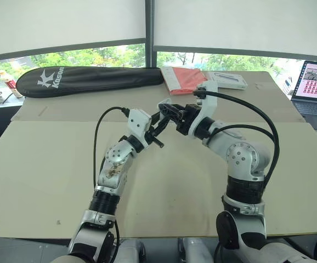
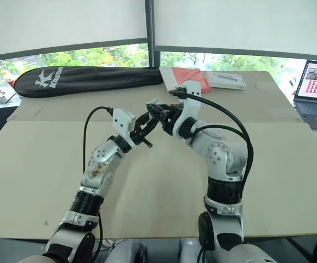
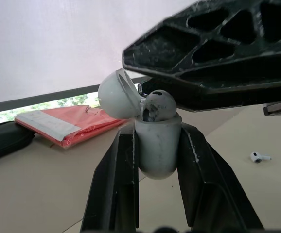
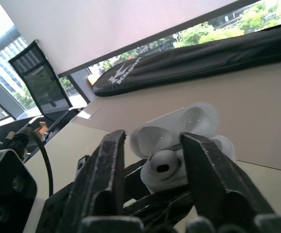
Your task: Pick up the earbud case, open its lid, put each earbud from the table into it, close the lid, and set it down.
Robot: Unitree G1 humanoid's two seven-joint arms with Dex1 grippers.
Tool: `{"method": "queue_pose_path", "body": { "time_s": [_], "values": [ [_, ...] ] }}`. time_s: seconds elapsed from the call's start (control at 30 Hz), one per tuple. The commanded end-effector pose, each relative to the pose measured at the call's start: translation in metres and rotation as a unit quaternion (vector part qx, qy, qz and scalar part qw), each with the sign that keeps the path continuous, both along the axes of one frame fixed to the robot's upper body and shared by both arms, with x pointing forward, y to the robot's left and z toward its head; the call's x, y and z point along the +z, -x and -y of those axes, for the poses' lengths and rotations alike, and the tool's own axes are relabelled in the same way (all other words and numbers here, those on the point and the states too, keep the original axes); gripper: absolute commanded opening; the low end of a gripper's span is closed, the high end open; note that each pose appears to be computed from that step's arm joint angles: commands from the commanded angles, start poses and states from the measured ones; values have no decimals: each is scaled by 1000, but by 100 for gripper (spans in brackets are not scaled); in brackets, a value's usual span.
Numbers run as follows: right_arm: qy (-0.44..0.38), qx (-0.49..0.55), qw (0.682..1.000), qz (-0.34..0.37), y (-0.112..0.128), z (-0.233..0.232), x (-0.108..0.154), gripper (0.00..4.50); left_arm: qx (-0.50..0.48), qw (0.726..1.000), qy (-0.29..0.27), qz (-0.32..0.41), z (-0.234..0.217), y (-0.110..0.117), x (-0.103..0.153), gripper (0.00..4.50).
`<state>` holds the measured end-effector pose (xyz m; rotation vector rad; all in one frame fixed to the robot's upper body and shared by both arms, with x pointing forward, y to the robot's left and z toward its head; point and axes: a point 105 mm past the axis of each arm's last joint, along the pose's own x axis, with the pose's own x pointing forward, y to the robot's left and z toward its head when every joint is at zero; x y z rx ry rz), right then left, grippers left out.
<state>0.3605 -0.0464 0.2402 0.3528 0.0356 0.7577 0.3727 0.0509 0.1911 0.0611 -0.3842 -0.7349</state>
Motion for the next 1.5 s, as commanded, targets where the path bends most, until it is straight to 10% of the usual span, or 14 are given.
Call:
{"method": "queue_pose_path", "body": {
  "time_s": [0.03, 0.23, 0.53, 0.8, 1.5],
  "values": [
    [-55, -11, 998, 7, -1, 10, 19, 274, -11, 999, 13, 41, 3, 6, 22, 57],
    [-85, -52, 994, 34, -2, 76, 47, 274, 0, 1000, 4, 23, -8, 7, 8, 57],
    [236, -139, 961, 25, -17, 184, -39, 274, 20, 1000, -12, 16, -28, 11, -1, 57],
    [353, -99, 930, 18, -22, 217, -96, 274, 23, 1000, -16, 14, -31, 13, -2, 57],
    [372, -107, 922, -23, -46, 241, -118, 274, 15, 1000, -20, 15, -29, 12, 3, 57]
  ]
}}
